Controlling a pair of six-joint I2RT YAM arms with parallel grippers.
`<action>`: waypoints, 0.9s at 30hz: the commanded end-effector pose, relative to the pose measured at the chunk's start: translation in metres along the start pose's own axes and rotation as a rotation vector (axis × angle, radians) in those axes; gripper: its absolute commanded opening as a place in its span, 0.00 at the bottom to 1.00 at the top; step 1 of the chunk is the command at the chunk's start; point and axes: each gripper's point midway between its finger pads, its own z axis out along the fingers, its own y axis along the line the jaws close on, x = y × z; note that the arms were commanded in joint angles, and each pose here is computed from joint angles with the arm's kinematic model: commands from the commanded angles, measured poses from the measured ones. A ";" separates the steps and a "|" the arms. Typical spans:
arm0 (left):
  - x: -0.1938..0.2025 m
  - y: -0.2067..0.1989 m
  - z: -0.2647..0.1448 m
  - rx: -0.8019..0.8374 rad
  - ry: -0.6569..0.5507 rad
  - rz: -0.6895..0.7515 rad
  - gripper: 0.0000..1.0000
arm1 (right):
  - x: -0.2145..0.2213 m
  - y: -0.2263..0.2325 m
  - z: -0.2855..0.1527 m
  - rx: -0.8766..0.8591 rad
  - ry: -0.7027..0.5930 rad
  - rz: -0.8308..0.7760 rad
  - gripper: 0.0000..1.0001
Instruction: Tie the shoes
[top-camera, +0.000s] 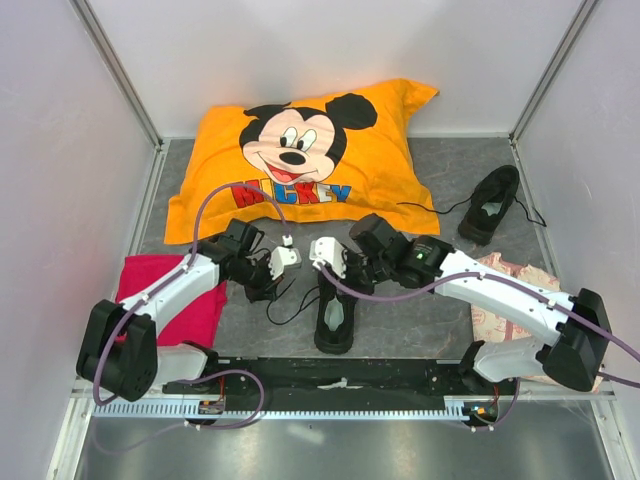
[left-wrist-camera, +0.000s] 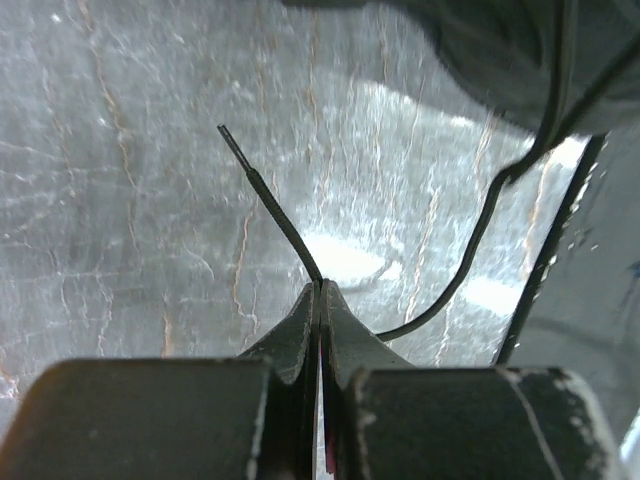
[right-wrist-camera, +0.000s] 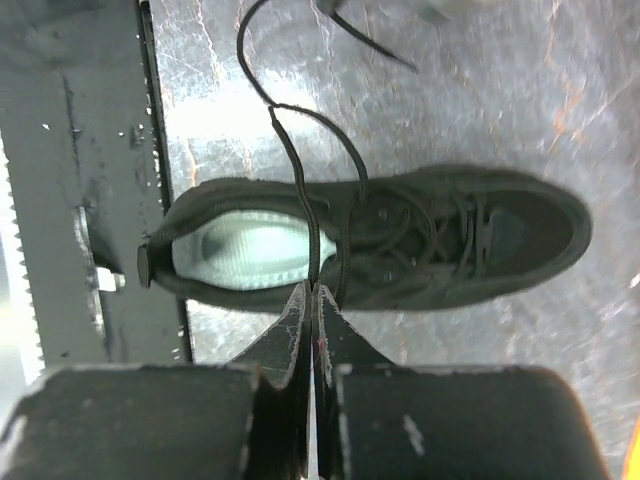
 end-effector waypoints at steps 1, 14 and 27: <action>-0.003 0.012 -0.002 -0.074 -0.035 0.154 0.02 | -0.004 0.008 -0.014 -0.042 -0.079 0.110 0.00; -0.015 0.010 -0.021 -0.185 -0.123 0.334 0.21 | -0.003 0.006 -0.016 -0.083 -0.162 0.318 0.00; -0.126 -0.054 -0.077 -0.153 -0.537 0.598 0.62 | -0.017 0.000 -0.021 -0.126 -0.210 0.394 0.00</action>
